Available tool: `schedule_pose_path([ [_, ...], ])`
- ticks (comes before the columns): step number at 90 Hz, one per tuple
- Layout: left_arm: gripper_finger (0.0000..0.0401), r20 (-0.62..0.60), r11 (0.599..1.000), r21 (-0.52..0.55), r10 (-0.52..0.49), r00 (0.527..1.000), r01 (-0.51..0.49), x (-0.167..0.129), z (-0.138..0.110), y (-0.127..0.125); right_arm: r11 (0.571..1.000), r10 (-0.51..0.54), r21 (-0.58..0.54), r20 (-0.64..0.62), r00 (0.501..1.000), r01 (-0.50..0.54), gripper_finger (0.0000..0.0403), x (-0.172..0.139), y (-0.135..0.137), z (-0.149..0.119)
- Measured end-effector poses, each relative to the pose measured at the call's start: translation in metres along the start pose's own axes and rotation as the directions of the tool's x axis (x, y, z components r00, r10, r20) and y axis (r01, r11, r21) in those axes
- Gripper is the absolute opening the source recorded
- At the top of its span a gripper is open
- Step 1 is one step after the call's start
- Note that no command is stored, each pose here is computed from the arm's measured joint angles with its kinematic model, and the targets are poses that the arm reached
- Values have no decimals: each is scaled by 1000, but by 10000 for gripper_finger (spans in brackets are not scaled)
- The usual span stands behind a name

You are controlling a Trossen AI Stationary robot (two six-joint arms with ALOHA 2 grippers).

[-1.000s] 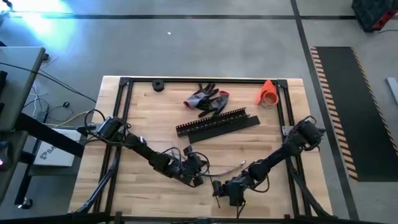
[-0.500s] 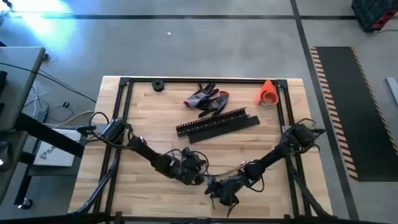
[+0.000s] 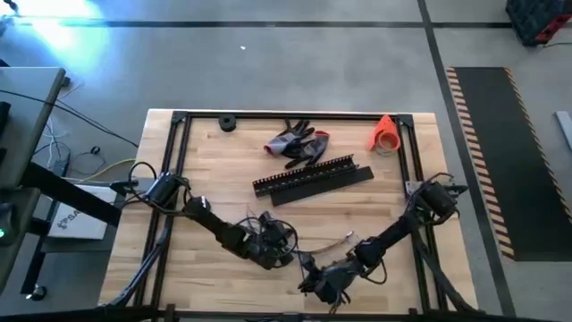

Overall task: Ziptie cables
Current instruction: Wrap the cables using a black zip tie

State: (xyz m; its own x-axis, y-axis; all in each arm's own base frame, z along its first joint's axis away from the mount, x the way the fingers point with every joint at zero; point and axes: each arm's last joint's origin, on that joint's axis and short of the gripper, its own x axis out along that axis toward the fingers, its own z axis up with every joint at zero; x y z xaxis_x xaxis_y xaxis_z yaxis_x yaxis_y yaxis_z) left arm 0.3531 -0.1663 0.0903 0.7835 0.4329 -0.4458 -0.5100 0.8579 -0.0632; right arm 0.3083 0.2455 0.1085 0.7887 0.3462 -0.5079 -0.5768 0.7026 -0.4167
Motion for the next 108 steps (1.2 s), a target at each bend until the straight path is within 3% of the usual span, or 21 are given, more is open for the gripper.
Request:
schedule_pose_path([
  [27, 0, 85, 999, 30, -32, 996, 30, -8, 5, -11, 958, -50, 284, -4, 999, 49, 0, -16, -16, 12],
  [54, 0, 133, 978, 200, -81, 988, 53, -13, 27, -33, 826, 122, 549, 40, 992, -124, 0, -12, -50, -1],
  [78, 0, 124, 971, 230, -100, 987, 69, -14, 30, -37, 770, 169, 619, 35, 985, -154, 0, -14, -43, 0],
  [99, 0, 120, 972, 221, -109, 987, 81, -14, 30, -38, 803, 44, 596, -32, 999, -16, 0, -31, -28, 17],
  [108, 0, 115, 971, 222, -120, 986, 92, -14, 30, -38, 797, 18, 603, -50, 999, 16, 0, -36, -22, 19],
])
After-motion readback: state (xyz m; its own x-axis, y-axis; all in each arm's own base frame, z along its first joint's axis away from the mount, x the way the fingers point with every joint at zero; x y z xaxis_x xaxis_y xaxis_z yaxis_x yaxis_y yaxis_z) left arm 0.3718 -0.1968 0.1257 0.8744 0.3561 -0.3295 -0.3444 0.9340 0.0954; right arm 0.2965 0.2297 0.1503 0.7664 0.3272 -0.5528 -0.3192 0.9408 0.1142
